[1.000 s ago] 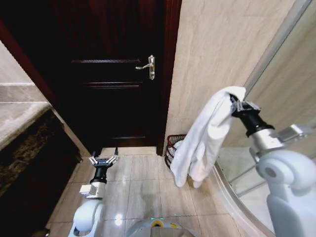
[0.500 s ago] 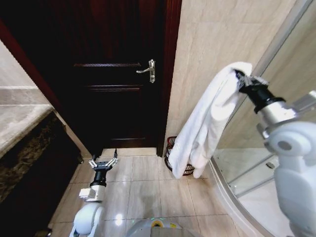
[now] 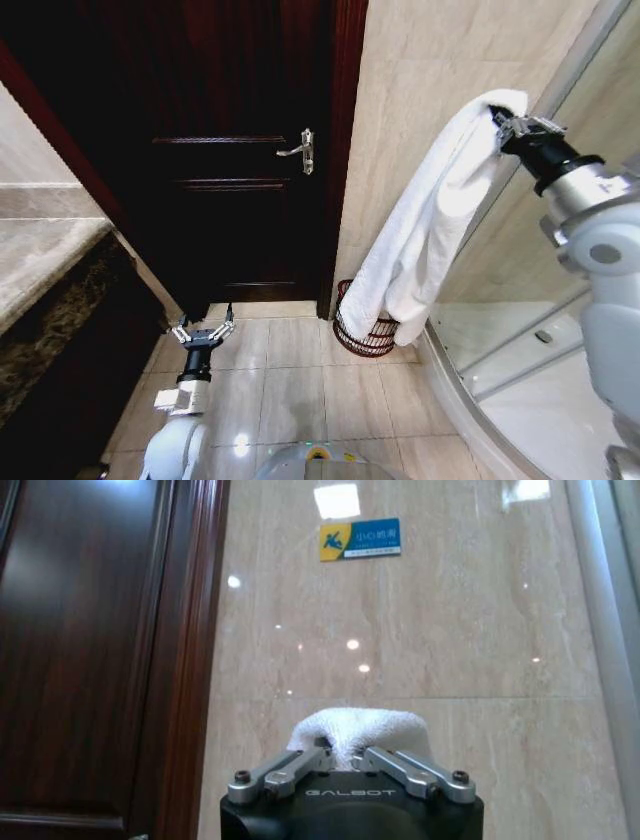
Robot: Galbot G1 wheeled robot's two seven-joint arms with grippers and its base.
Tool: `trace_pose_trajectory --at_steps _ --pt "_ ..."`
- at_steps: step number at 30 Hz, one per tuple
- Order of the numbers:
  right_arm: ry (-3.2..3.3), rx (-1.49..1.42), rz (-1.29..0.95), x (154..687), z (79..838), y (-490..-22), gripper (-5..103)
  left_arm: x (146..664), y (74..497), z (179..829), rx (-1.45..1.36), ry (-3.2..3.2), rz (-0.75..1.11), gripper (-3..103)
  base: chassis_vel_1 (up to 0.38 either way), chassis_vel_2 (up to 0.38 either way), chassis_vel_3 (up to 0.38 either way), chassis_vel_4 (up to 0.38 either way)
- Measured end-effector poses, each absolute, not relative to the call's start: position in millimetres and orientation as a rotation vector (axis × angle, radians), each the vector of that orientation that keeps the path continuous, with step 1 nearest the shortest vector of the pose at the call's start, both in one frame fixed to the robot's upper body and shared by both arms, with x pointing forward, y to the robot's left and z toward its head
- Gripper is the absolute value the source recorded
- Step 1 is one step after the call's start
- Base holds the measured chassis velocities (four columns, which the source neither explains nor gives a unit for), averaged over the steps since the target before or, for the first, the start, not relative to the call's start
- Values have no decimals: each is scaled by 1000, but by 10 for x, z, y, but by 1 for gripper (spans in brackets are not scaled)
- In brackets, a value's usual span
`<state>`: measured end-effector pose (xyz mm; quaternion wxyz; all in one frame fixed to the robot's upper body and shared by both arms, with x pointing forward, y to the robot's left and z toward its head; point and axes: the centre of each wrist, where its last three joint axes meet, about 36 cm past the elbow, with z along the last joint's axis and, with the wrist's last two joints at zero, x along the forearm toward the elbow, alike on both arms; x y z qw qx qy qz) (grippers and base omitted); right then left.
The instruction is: Discard the used towel into the hamper.
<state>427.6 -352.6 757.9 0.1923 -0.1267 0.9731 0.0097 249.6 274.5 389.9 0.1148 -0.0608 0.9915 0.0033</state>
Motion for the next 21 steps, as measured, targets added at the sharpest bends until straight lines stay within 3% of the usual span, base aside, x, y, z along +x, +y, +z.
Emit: trace_pose_trajectory --at_steps 11,21 --pt "2724 -377 45 4351 7566 -3585 3 2425 2775 3976 -209 2881 28 100 0 0 0 0" --pt "2762 -386 154 4384 7205 -3294 3 2450 2633 4101 -205 2864 24 100 0 0 0 0"
